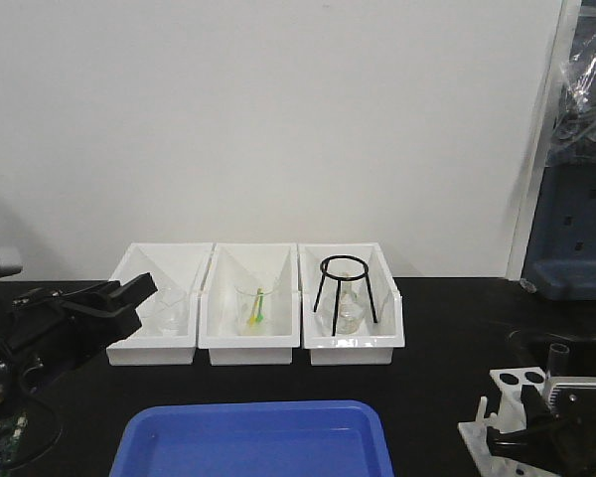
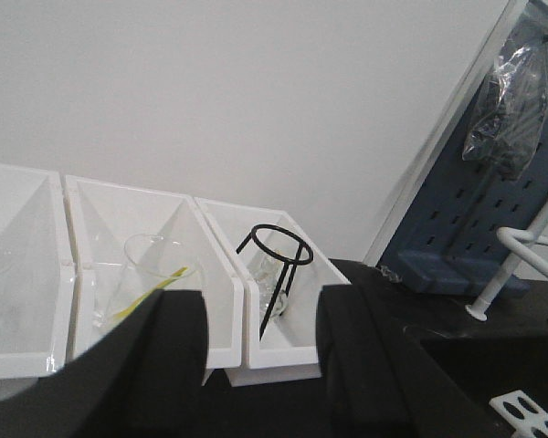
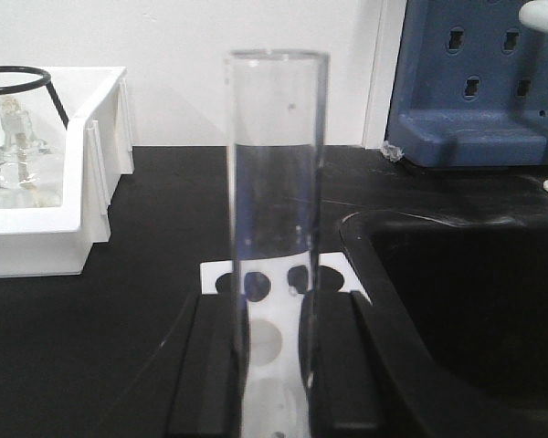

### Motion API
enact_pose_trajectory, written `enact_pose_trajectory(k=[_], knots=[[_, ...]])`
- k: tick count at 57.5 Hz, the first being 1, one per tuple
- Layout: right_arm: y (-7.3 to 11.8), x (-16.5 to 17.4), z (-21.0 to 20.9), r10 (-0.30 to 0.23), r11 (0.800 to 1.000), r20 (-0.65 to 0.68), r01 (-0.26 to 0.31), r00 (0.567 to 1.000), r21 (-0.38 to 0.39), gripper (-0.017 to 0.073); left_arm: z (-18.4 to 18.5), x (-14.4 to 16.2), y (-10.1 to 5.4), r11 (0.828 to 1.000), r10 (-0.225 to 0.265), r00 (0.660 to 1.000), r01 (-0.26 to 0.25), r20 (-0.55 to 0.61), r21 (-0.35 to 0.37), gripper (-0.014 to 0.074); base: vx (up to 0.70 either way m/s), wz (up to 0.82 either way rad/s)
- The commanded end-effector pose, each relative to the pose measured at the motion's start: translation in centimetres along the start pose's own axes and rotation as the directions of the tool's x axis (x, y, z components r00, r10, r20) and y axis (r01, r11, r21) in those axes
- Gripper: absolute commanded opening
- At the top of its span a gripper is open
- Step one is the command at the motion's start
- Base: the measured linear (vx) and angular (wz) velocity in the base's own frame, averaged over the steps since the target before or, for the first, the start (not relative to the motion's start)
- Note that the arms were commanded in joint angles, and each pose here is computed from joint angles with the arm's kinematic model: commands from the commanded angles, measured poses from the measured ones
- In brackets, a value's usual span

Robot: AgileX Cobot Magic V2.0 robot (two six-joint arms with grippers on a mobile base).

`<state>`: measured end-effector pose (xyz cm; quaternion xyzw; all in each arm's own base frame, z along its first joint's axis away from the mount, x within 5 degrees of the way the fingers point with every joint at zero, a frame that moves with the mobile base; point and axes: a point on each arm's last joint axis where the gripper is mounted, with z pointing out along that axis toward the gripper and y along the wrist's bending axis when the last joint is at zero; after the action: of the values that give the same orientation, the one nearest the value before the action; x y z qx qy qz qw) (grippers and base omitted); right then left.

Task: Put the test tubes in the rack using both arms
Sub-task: 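Lower the tube into a rack hole and open the right gripper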

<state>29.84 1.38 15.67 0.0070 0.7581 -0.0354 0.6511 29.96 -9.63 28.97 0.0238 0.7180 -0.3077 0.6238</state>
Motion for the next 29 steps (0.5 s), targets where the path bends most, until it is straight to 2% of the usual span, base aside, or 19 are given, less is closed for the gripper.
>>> enact_pose_trajectory(k=[1,9,15,21,29], knots=[[-0.01,-2.55,0.0,-0.007,1.0,0.165,0.007,0.986,-0.002,-0.0004,-0.38,-2.41,-1.26,0.997,-0.004,0.993,-0.005,0.119,0.071,0.0421,0.0,0.0],[-0.01,-2.54,0.01,-0.009,1.0,0.164,0.009,0.986,-0.002,0.0017,-0.38,-2.41,-1.26,0.997,-0.004,0.993,-0.005,0.119,0.071,0.0421,0.0,0.0],[0.05,-2.37,0.03,-0.01,1.0,0.145,0.012,0.989,-0.008,0.007,-0.38,-2.41,-1.26,0.997,-0.004,0.993,-0.005,0.119,0.071,0.0421,0.0,0.0],[0.11,-1.89,0.09,-0.01,1.0,0.093,0.012,0.996,-0.015,0.0165,-0.38,-2.41,-1.26,0.997,-0.004,0.993,-0.005,0.119,0.071,0.0421,0.0,0.0],[0.13,-1.83,0.09,-0.011,1.0,0.086,0.013,0.996,-0.018,0.0349,-0.38,-2.42,-1.26,0.997,-0.004,0.993,-0.004,0.12,0.071,0.0421,0.0,0.0]])
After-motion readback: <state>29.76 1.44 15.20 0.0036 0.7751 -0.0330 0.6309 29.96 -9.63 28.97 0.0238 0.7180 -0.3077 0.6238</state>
